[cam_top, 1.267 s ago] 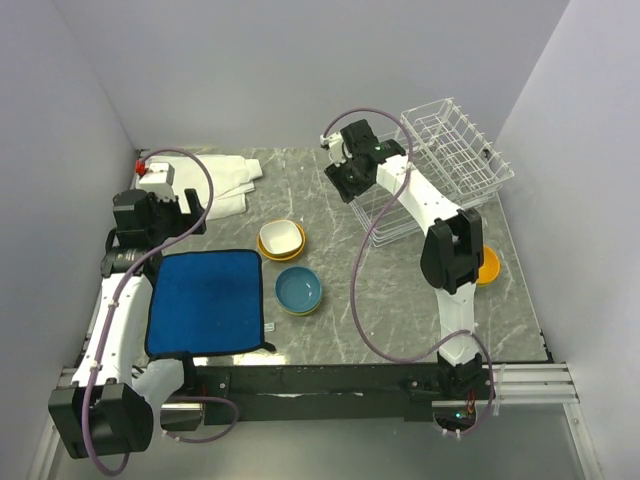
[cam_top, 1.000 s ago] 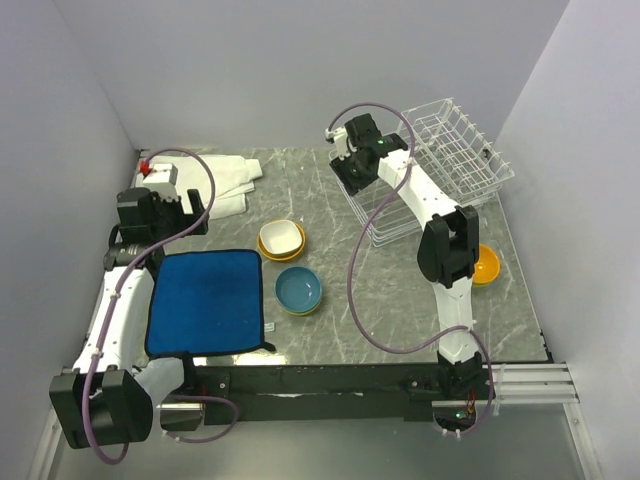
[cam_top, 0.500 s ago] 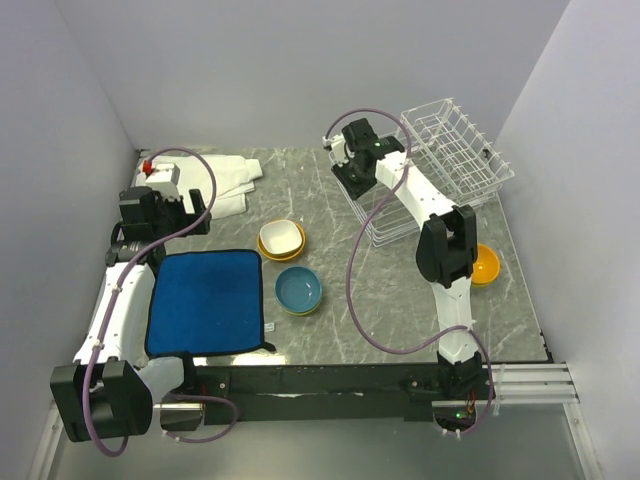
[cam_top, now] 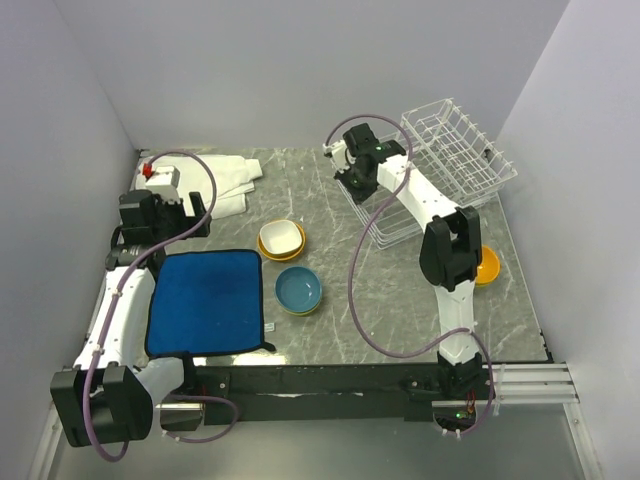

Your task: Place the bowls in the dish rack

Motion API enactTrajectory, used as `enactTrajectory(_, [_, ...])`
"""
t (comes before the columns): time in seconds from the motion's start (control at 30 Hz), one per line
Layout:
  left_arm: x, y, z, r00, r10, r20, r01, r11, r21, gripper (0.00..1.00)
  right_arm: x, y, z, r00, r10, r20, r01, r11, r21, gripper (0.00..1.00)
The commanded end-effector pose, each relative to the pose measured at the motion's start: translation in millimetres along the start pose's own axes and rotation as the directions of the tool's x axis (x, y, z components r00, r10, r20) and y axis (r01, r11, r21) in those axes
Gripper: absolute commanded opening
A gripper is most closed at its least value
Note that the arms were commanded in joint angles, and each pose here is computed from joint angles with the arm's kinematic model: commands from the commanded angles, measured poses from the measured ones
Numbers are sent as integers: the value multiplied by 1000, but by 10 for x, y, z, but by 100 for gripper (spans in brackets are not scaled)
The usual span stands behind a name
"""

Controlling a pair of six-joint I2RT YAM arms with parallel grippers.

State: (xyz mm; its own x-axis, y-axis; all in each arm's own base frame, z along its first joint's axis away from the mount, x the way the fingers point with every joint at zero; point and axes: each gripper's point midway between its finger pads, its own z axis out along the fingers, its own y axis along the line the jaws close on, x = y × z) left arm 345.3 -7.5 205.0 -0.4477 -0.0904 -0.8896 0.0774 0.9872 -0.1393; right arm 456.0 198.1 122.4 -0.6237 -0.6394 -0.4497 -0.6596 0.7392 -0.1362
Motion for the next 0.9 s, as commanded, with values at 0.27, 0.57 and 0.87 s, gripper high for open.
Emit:
enactTrajectory(0.27, [-108,-46,-69,998,0,68,-2,1000,23,97,386,462,-658,942,-337,12,336,935,-119,0])
enactTrajectory(0.57, [-70,-57,-127,997,1,75,-3,1000,25,97,625,802,-700,835,-549,37,544,814,-206,0])
enactTrajectory(0.87, [-16,-36,-173,997,-11,80,10,1000,23,97,862,865,-728,677,-735,30,716,649,-259,0])
